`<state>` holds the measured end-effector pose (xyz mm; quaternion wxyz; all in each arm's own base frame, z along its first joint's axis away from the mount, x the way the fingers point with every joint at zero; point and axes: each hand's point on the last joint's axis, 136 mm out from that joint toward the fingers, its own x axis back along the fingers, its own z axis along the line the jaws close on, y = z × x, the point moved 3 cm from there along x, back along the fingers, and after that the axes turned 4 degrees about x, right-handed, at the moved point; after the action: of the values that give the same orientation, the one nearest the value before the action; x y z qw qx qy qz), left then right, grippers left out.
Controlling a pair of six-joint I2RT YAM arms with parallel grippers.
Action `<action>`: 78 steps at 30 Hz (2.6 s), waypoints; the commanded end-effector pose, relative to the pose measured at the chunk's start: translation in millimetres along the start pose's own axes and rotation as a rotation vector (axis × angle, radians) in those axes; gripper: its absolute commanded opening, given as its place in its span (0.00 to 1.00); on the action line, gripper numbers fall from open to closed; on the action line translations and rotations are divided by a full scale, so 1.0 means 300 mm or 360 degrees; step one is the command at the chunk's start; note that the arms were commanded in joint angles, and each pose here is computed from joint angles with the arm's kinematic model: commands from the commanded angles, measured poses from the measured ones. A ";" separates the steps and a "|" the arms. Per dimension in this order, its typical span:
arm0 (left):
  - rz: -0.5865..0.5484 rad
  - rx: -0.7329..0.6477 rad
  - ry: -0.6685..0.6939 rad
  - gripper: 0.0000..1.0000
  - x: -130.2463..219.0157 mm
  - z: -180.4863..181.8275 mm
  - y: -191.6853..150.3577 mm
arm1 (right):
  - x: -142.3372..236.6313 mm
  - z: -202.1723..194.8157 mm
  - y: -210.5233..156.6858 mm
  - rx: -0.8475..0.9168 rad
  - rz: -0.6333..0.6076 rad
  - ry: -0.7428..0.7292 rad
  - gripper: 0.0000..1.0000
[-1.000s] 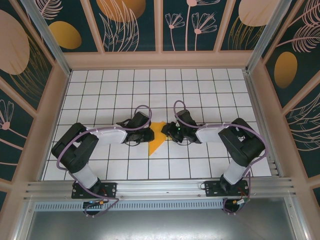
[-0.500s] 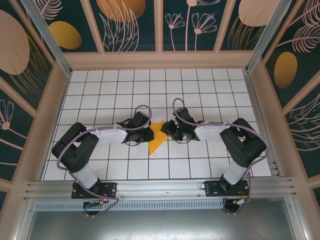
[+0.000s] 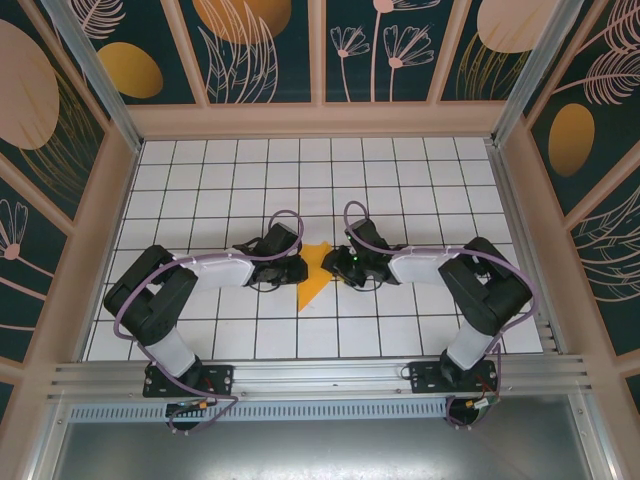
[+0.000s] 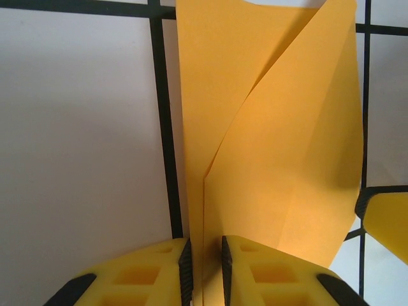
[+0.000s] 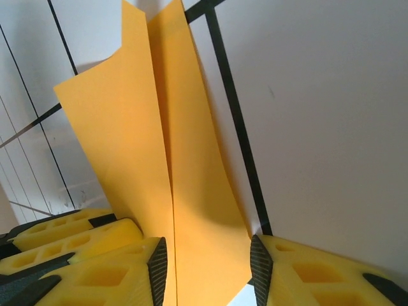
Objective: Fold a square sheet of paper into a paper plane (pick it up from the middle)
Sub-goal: Turn over the paper at the center of the table.
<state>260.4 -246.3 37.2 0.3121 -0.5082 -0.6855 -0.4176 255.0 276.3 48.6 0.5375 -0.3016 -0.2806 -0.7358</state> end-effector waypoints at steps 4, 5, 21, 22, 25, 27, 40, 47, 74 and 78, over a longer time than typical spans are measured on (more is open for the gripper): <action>0.0131 0.0009 -0.0005 0.24 -0.067 0.027 -0.071 | -0.048 0.045 -0.007 0.0034 0.0068 0.0033 0.42; 0.0136 0.0010 -0.0004 0.24 -0.070 0.028 -0.073 | -0.053 0.051 -0.005 0.0036 0.0076 0.0043 0.42; 0.0129 0.0025 -0.0012 0.23 -0.061 0.041 -0.086 | -0.053 0.147 0.134 0.0220 -0.0045 0.0326 0.48; 0.0128 0.0026 -0.0010 0.23 -0.060 0.041 -0.087 | -0.056 0.153 0.141 0.0246 -0.0038 0.0345 0.48; 0.0117 0.0028 -0.0016 0.23 -0.055 0.037 -0.081 | -0.077 0.153 0.138 0.0291 0.0005 0.0362 0.47; 0.0115 0.0028 -0.0014 0.23 -0.054 0.037 -0.080 | -0.085 0.148 0.130 0.0293 0.0037 0.0372 0.45; 0.0104 0.0045 -0.0017 0.23 -0.049 0.037 -0.079 | -0.041 0.110 0.038 0.0246 0.0054 0.0405 0.40; 0.0075 0.0038 -0.0052 0.23 -0.027 0.017 -0.067 | -0.072 0.134 0.052 0.0204 0.0040 0.0433 0.31; -0.0892 0.0349 0.0021 0.41 0.410 0.115 0.090 | 0.211 0.165 0.222 0.0718 -0.0310 -0.0457 0.06; -0.1083 0.0465 0.0066 0.44 0.486 0.195 0.080 | 0.345 0.096 0.282 0.0778 -0.0466 -0.1092 0.07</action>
<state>246.9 -162.0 150.5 0.1998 -0.2714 -0.8538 -0.3969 331.2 271.2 160.3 0.4435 -0.2260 -0.5253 -0.6902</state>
